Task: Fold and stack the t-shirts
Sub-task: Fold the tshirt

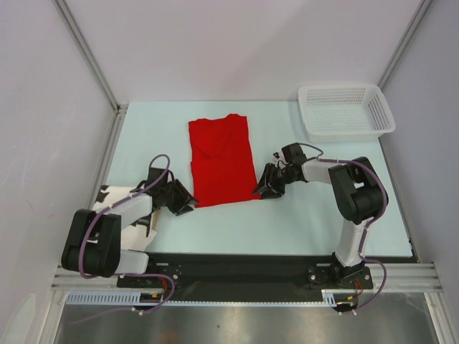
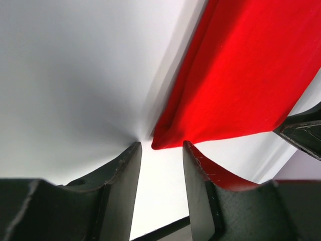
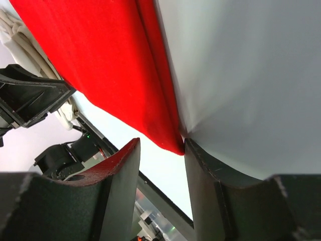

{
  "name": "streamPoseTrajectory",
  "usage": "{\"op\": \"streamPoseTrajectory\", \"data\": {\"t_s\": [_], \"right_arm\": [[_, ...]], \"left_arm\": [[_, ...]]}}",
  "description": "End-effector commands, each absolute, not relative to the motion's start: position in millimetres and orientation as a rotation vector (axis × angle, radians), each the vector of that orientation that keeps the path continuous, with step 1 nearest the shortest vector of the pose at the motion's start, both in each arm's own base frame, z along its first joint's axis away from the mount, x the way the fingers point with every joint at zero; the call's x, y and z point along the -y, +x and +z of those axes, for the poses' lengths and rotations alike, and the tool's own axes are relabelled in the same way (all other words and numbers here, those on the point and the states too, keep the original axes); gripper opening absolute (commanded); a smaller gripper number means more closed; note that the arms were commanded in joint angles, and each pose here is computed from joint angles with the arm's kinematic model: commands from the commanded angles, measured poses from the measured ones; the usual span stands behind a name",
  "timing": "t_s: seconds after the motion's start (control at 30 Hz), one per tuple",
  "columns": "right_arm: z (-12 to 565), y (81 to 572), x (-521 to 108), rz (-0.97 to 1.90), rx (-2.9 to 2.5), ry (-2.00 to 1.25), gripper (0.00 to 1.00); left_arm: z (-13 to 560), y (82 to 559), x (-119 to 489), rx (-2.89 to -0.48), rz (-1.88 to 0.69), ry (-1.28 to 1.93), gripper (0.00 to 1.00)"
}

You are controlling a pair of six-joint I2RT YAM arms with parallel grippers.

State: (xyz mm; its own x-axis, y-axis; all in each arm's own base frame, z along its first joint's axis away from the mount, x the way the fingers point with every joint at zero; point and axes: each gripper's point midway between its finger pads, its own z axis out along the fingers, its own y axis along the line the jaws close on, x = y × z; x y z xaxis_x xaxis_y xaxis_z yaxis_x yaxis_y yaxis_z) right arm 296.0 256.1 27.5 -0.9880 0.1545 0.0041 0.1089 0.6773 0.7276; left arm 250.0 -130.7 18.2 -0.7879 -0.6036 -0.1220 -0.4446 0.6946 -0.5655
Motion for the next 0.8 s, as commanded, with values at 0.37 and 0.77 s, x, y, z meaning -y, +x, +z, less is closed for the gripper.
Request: {"op": "streamPoseTrajectory", "data": {"t_s": [0.37,0.77], "right_arm": [[4.3,294.1,-251.3,1.136,-2.869,0.23,0.47],[0.3,295.3,-251.1,1.116,-2.872,0.263,0.37]], "left_arm": [[-24.8,217.6,113.4,-2.757,-0.541,-0.926,0.39],[-25.1,218.4,113.6,-2.767,-0.54,-0.9,0.15]]}}
